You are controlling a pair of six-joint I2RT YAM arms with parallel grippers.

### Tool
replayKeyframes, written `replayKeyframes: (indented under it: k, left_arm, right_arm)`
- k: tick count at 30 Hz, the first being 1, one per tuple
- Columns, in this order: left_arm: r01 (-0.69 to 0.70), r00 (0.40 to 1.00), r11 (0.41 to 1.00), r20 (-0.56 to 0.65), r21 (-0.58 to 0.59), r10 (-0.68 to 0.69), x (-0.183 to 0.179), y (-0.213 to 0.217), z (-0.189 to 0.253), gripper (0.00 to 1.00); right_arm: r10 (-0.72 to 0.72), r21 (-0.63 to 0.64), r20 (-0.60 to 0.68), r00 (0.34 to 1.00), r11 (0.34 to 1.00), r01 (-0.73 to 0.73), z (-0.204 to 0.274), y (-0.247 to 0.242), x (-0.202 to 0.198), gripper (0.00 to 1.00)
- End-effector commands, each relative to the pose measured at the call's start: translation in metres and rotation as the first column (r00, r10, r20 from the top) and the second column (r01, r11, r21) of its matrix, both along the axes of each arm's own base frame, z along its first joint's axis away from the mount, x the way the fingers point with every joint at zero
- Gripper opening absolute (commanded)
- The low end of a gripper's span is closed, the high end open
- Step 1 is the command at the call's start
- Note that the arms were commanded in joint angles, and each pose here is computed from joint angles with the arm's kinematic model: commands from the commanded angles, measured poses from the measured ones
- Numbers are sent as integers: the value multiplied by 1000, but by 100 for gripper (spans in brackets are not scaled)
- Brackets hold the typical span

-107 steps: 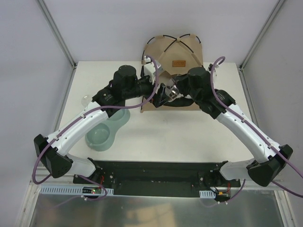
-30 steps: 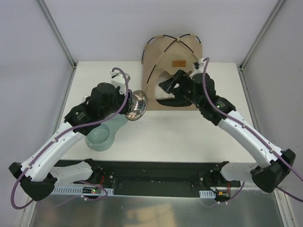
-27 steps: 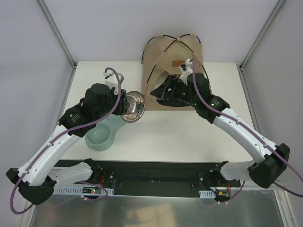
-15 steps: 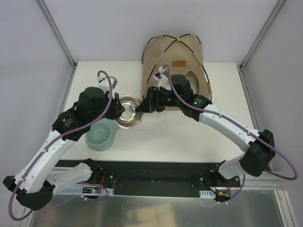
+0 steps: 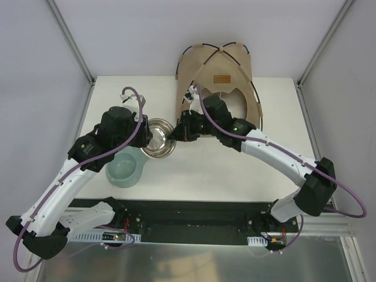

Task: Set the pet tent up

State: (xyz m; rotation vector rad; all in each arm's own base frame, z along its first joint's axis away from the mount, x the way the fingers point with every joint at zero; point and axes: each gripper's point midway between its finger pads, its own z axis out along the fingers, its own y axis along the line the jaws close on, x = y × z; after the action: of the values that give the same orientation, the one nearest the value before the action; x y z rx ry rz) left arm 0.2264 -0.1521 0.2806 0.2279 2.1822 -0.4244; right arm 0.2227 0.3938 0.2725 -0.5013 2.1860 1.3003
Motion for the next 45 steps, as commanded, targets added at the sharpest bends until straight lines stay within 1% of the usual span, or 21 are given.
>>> replayKeyframes:
  k: [1,2,3,4,5,8,11,12,13,17,19,22,25,27,32,37,40,45]
  left_arm:
    - [-24,996,1000,90,5,23,-1,13,21,44]
    - [-33,995,999,96,11,32,-1,16,22,55]
    - [-46,993,999,105,18,44,-3,21,23,65]
    - [-57,991,998,119,21,54,-5,26,26,71]
    - [-75,987,997,142,23,71,-7,33,32,75]
    - [-175,965,982,212,65,158,-11,62,43,81]
    - [-252,934,963,284,93,217,-18,89,59,83]
    - [-277,922,957,306,89,238,-21,97,65,86]
    - [-298,910,951,327,86,256,-24,104,71,87]
    - [-364,862,930,399,56,314,-38,129,92,88]
    - [-369,852,929,411,33,324,-45,134,96,88]
    - [-355,848,935,421,2,321,-53,137,99,89]
    - [-353,846,936,425,-3,321,-59,141,100,90]
    - [-353,847,936,423,-9,323,-63,143,100,90]
    - [-340,852,940,418,-14,314,-67,143,98,92]
    - [-330,863,944,401,-13,307,-69,141,91,92]
    - [-323,867,946,397,-12,301,-70,140,88,92]
    - [-319,871,948,396,1,292,-72,141,86,92]
  right_arm:
    - [-134,8,8,991,991,134,18,8,17,0]
    - [-173,-9,2,985,985,173,15,7,21,0]
    - [-197,-20,-4,980,980,196,12,7,24,0]
    - [-224,-37,-10,974,974,224,9,8,27,0]
    - [-260,-59,-20,965,964,258,2,6,30,0]
    - [-303,-94,-24,953,949,300,-11,11,30,0]
    - [-283,-150,-35,958,950,275,-31,28,18,0]
    - [-303,-159,-21,953,942,296,-36,34,19,0]
    - [-273,-161,-30,962,951,265,-41,46,9,0]
    - [-240,-193,-40,970,954,228,-61,88,-11,0]
    - [-218,-212,-48,975,956,204,-75,112,-20,0]
    - [-196,-222,-10,981,957,189,-92,145,-28,0]
    - [-229,-235,18,973,945,227,-102,164,-23,0]
    - [-283,-264,29,959,923,280,-114,168,-14,0]
    - [-330,-277,82,940,899,339,-130,175,0,0]
    - [-320,-309,93,943,891,333,-142,182,4,1]
    - [-322,-339,83,943,881,330,-151,180,2,6]
    - [-339,-372,64,939,865,338,-159,171,-2,8]
